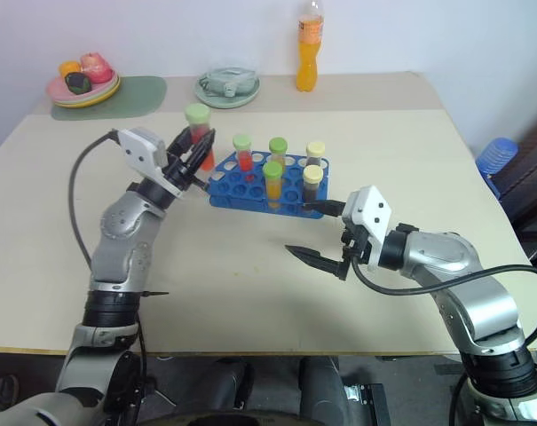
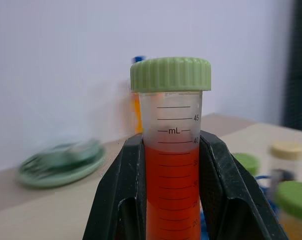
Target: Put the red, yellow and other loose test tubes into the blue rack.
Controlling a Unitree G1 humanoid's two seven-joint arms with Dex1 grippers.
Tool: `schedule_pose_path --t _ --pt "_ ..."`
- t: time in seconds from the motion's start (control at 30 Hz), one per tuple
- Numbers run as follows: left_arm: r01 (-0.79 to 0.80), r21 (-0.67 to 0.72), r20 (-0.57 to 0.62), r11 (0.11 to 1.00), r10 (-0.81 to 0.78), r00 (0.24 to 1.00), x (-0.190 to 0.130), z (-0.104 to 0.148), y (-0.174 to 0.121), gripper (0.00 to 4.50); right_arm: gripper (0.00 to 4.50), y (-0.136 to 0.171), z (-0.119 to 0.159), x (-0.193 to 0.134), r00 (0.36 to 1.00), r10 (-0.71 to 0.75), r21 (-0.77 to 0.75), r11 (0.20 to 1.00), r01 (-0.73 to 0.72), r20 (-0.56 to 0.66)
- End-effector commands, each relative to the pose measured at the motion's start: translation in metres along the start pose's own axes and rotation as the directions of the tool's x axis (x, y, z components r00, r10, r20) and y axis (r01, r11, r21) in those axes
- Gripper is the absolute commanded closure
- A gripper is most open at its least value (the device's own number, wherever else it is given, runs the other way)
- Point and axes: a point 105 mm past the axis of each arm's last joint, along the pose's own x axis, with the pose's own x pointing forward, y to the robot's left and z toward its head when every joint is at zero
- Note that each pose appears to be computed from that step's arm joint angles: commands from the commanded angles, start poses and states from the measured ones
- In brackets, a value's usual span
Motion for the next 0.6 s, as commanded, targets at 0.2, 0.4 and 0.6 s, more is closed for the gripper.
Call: schedule_pose_path --t 0.2,0.4,0.6 --pt "0.142 0.035 0.098 0.989 -0.145 0.985 -0.001 -0.012 -0.023 3.73 0.00 0.001 0.019 -0.011 0.998 -0.066 -0.070 0.995 0.067 0.011" --pt "0.057 0.060 0.045 0.997 -0.060 0.997 -0.001 -0.039 -0.015 3.73 0.00 0.001 0.022 -0.013 0.996 -0.088 -0.069 0.994 0.088 0.009" --pt "0.030 0.065 0.024 0.997 -0.031 0.999 0.004 -0.053 -0.016 3.73 0.00 0.001 0.024 -0.013 0.995 -0.096 -0.068 0.993 0.096 0.008"
